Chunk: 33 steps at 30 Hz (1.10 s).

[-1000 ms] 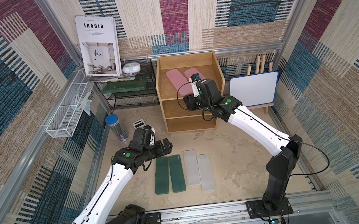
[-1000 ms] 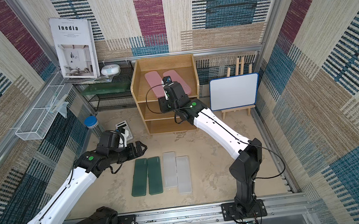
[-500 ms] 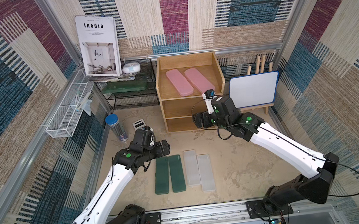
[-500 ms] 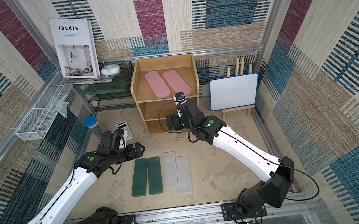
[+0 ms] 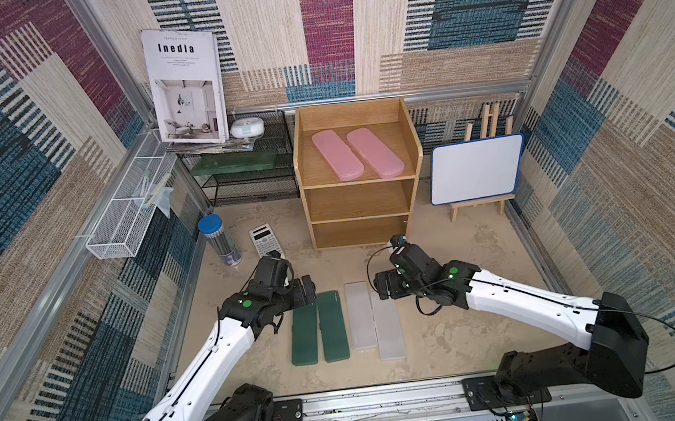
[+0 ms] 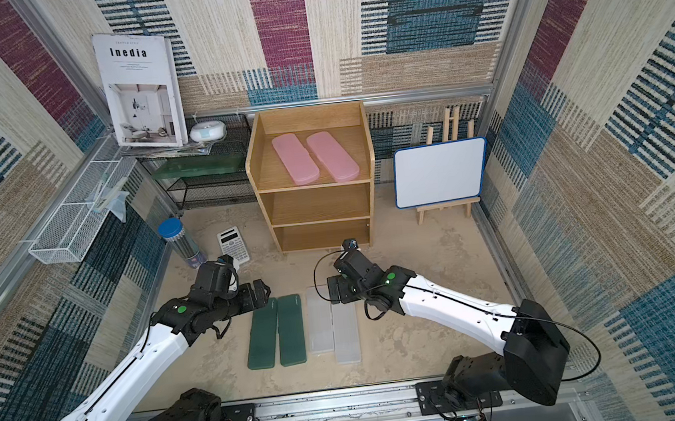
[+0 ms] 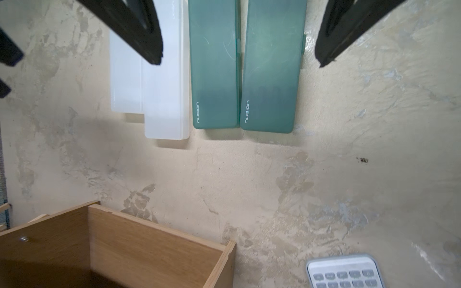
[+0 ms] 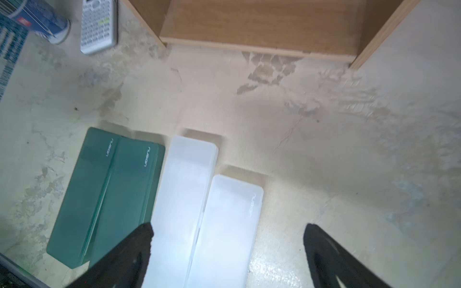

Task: Place the pencil cases on the shelf according to color
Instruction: Pick up the pencil case from the center of the board.

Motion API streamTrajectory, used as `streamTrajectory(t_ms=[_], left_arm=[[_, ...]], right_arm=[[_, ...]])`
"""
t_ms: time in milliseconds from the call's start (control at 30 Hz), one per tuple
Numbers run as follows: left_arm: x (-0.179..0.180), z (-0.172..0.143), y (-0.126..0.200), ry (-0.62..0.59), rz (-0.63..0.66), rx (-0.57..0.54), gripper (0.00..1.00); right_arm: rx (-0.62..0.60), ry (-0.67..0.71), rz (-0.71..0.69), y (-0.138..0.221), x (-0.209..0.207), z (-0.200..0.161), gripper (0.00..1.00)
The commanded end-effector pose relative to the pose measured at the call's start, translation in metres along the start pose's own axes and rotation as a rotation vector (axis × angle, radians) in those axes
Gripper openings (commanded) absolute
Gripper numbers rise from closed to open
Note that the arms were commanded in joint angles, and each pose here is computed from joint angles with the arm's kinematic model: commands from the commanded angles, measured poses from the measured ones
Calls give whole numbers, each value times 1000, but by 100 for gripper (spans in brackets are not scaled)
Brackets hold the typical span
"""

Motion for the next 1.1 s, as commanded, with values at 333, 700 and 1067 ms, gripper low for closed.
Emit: streamTrajectory(t_ms=[333,700,1067], left_arm=[[-6,-8,-19,52,-40,83,100],[-7,-9,-21,61,-48,93,99],[-7,-10,-20,65,-47,96,99]], right_arm=[[295,-66,-45,-40,19,-91,99],[344,-75,-126,-49,7,-110,99],[287,-76,-180,-27,-6,-101,99]])
Point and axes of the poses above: each gripper's point midway between its finger pads, its own y axis back along the fingers, its own x axis along the line the jaws close on, z = x × y, the point moved 5 cm from there along y, back along the fingers, and after that the axes turned 8 degrees about y, right-handed, at the moved point
